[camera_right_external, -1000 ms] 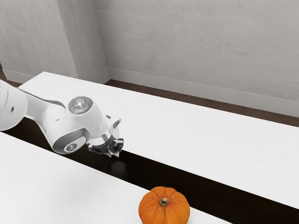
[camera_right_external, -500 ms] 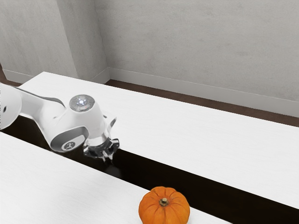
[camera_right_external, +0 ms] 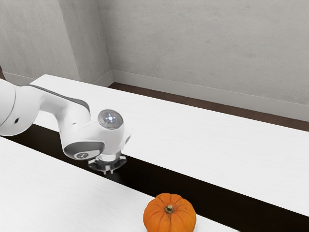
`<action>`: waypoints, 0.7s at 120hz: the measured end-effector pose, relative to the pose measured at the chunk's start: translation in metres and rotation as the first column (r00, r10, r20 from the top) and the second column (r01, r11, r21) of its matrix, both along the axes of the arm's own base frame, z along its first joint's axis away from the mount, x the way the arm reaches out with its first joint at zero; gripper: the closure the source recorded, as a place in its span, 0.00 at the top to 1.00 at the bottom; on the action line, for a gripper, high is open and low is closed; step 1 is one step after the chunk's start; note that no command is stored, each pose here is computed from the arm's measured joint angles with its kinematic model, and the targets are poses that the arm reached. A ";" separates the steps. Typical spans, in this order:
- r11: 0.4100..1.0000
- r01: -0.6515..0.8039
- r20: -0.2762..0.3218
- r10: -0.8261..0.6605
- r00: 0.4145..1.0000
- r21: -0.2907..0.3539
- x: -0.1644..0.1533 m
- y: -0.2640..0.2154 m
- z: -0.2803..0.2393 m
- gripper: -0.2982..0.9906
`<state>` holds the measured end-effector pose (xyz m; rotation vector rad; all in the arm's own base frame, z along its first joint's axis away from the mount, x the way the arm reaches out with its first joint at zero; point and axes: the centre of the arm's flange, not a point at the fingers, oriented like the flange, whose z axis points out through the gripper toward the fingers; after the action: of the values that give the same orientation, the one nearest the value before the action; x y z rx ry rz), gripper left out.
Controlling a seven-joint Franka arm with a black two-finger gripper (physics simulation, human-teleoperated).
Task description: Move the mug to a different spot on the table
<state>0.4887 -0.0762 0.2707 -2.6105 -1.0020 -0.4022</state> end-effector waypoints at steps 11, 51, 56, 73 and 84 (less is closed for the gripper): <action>1.000 -0.019 0.021 0.019 1.000 -0.003 0.001 -0.001 0.000 0.22; 0.993 -0.095 0.076 0.100 0.992 -0.064 0.003 -0.003 0.002 0.60; 0.986 -0.138 0.069 0.144 0.987 -0.096 0.003 -0.003 0.002 0.63; 0.930 -0.302 0.008 0.311 0.950 -0.207 0.003 0.001 0.003 0.70; 0.885 -0.393 -0.045 0.395 0.918 -0.250 0.003 0.009 0.004 0.72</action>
<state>0.4916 -0.0670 0.2749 -2.5202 -1.6423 -0.1905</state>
